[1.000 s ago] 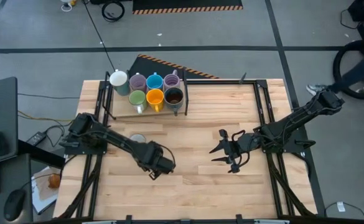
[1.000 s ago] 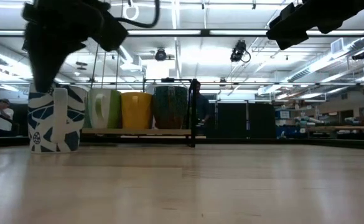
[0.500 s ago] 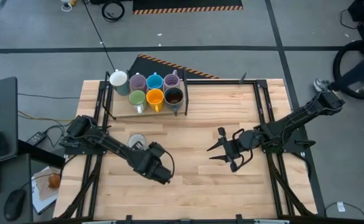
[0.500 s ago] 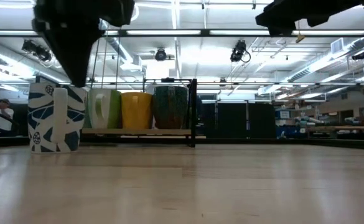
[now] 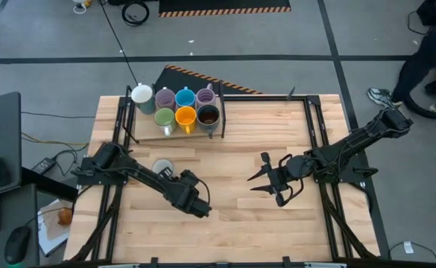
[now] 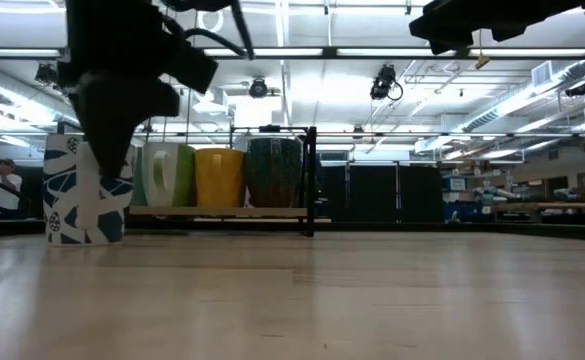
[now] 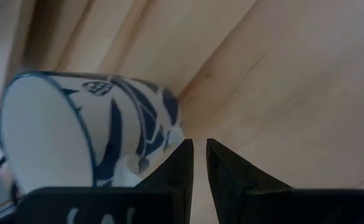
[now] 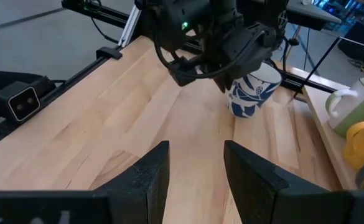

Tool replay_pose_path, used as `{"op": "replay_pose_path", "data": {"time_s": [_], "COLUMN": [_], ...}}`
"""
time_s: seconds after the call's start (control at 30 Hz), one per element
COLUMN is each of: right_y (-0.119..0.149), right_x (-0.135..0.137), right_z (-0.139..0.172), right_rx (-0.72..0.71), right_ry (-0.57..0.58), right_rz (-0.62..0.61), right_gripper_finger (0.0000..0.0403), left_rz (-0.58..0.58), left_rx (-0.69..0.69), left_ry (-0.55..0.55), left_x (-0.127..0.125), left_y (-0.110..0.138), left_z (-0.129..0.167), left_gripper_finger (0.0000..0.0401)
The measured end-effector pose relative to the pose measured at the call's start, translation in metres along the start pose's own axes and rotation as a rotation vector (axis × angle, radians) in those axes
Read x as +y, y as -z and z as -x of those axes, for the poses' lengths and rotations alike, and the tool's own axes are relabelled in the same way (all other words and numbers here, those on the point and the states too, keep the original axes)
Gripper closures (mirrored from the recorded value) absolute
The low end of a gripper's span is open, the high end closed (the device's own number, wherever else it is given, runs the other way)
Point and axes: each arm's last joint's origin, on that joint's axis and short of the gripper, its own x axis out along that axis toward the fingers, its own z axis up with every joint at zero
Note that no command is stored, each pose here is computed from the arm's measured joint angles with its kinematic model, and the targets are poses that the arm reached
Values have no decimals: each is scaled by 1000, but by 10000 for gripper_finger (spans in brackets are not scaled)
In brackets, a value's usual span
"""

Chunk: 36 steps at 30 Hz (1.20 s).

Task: Place coffee mugs
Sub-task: Put the blue patterned mug on the shelf

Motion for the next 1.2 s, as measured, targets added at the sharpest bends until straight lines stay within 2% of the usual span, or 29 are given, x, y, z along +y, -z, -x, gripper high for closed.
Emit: {"op": "replay_pose_path", "data": {"time_s": [0.3,0.47,0.67,0.9,1.03,1.13,1.2], "right_y": [0,0,0,0,0,0,-1], "right_x": [0,0,0,0,0,0,0], "right_z": [0,0,0,0,0,0,0], "right_rx": [-1,0,1,0,-1,-4,-8], "right_ry": [0,0,-1,0,0,0,-2], "right_rz": [-7,-10,-10,-11,-8,-2,5], "right_gripper_finger": [245,245,245,245,245,245,245], "left_rz": [-11,30,100,267,336,439,464], "left_rx": [81,88,-135,-249,-293,-374,-397], "left_ry": [-118,-105,11,107,116,123,141], "left_x": [5,0,-16,-17,-14,-8,-7], "left_y": [23,36,66,109,134,150,158], "left_z": [5,10,36,53,57,60,59], "left_gripper_finger": [352,352,352,384,391,373,348]}}
